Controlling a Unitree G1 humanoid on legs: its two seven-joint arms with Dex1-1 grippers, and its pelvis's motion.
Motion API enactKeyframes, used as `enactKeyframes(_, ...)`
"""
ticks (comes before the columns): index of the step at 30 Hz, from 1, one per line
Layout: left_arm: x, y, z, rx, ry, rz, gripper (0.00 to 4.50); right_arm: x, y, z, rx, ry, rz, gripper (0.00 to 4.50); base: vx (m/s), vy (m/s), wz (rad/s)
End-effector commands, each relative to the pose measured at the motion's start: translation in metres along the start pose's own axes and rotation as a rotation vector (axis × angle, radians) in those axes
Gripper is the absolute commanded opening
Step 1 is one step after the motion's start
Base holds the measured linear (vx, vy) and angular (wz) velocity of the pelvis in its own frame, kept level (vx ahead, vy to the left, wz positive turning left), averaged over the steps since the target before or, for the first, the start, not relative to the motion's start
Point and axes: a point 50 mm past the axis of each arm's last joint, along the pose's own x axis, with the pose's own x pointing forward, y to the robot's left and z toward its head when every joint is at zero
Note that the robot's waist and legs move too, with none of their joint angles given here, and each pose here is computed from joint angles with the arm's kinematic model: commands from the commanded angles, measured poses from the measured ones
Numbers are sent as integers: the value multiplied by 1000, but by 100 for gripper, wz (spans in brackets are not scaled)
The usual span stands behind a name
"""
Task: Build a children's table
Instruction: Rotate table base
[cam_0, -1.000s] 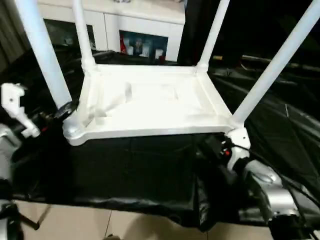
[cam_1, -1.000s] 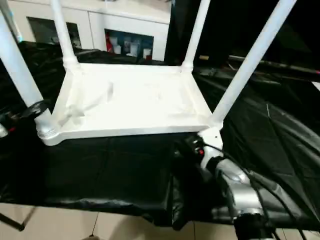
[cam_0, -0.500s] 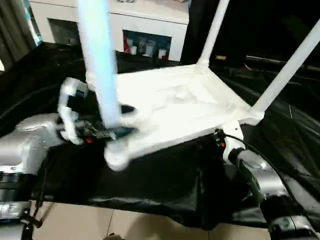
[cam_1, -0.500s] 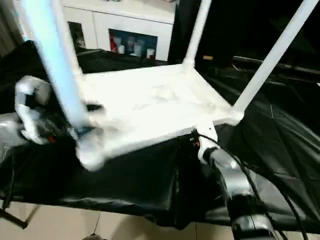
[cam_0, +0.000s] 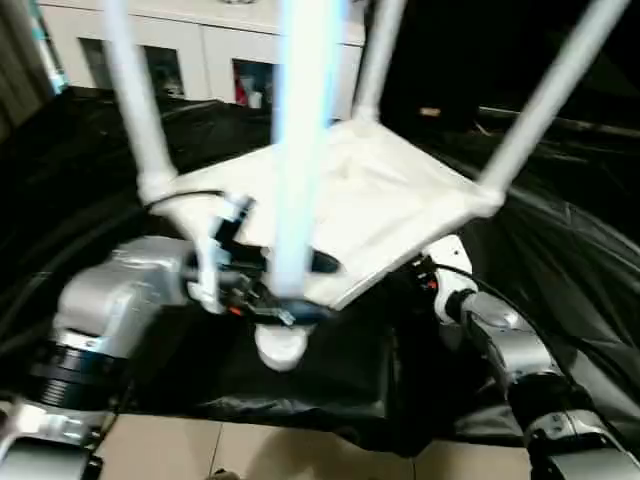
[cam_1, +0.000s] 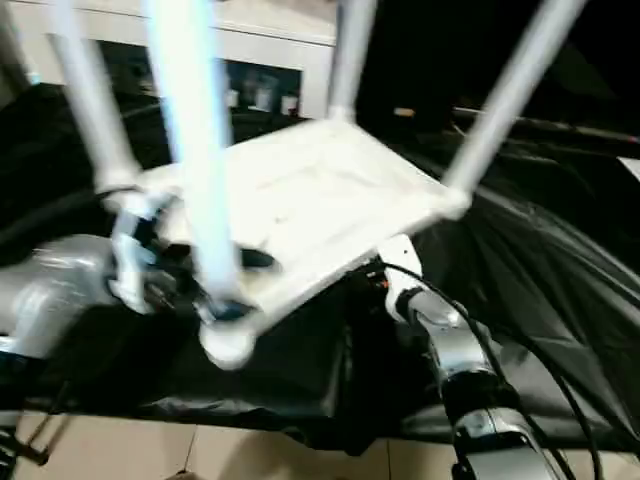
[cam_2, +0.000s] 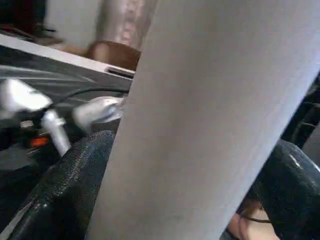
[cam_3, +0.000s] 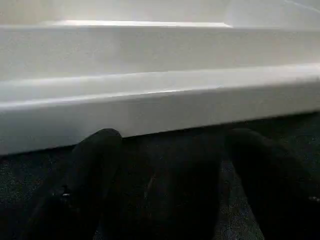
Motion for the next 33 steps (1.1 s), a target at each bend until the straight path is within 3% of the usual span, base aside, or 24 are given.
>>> enactKeyframes(1,18,-3,-2,1,16,-73,444,11,15,21,-45,-78,86,386,0,0,0)
enactKeyframes(4,21,-3,-2,3,17,-78,444,12,16,23,-47,-81,91,386,0,0,0)
enactKeyframes(9,41,17,1,151,-5,26,444,17,18,29,-60,-91,97,386,0,0,0)
enactKeyframes(19,57,29,7,230,-35,81,444,23,32,29,-69,-98,149,386,0,0,0)
enactKeyframes(22,54,42,8,315,-11,191,444,25,23,32,-61,-104,63,386,0,0,0)
enactKeyframes(25,51,49,7,340,9,245,444,22,21,32,-14,-118,92,386,0,0,0)
enactKeyframes(30,59,56,8,375,-16,300,444,17,20,30,-64,-124,144,386,0,0,0)
enactKeyframes(33,60,63,11,410,-7,354,444,9,3,31,-50,-146,86,386,0,0,0)
